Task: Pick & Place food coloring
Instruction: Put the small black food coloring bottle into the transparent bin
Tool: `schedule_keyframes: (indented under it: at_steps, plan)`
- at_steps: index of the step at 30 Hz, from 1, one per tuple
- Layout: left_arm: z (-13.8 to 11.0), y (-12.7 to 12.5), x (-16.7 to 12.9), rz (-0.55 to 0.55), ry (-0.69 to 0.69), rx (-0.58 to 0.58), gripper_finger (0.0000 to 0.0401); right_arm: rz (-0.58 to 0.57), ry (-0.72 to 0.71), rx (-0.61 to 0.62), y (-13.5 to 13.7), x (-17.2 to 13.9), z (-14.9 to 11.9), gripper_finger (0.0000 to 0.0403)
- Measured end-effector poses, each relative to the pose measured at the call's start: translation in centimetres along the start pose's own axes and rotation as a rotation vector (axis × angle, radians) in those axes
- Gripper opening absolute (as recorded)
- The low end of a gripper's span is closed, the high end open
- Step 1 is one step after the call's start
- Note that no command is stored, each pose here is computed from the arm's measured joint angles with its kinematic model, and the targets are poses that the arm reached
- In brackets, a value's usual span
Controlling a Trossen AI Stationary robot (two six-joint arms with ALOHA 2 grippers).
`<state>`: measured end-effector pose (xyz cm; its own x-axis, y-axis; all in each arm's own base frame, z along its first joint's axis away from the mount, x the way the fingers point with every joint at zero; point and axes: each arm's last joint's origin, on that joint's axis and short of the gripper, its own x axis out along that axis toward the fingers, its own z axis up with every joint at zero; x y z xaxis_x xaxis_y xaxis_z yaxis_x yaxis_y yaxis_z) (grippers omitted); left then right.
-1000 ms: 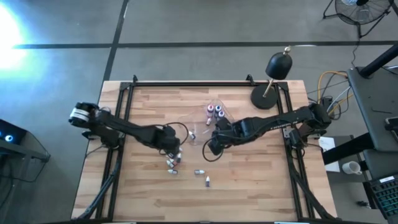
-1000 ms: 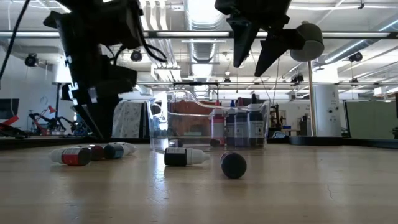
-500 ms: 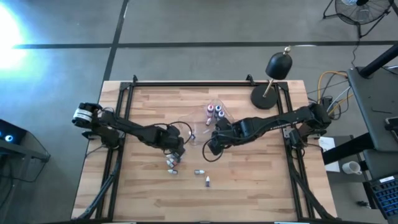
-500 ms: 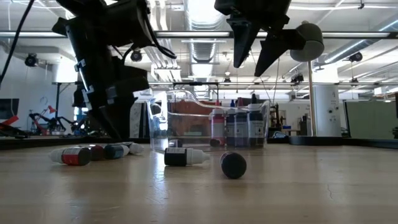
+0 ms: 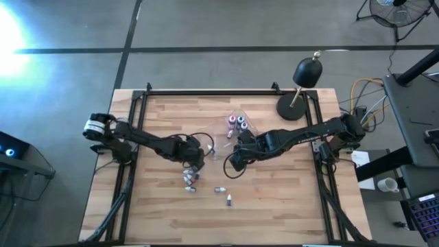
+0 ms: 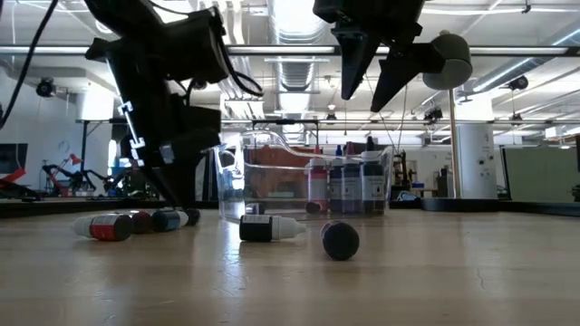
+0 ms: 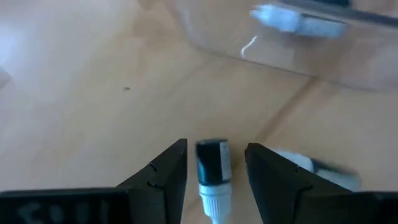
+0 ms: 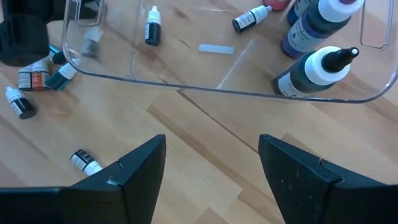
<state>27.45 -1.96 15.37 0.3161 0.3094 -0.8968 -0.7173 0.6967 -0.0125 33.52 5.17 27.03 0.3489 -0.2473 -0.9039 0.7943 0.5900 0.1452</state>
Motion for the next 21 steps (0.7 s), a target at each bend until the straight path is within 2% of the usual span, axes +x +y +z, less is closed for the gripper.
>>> schedule_keyframes:
  at_steps: [13,21]
  plan:
    - [-0.9,0.3,1.8,0.008,0.101,0.031,0.013,-0.004,-0.003,-0.025,0.0,0.0,0.0,0.0249]
    - [-0.5,0.5,0.9,-0.019,0.087,0.034,0.005,-0.008,-0.003,-0.035,-0.1,0.1,0.0,0.0249]
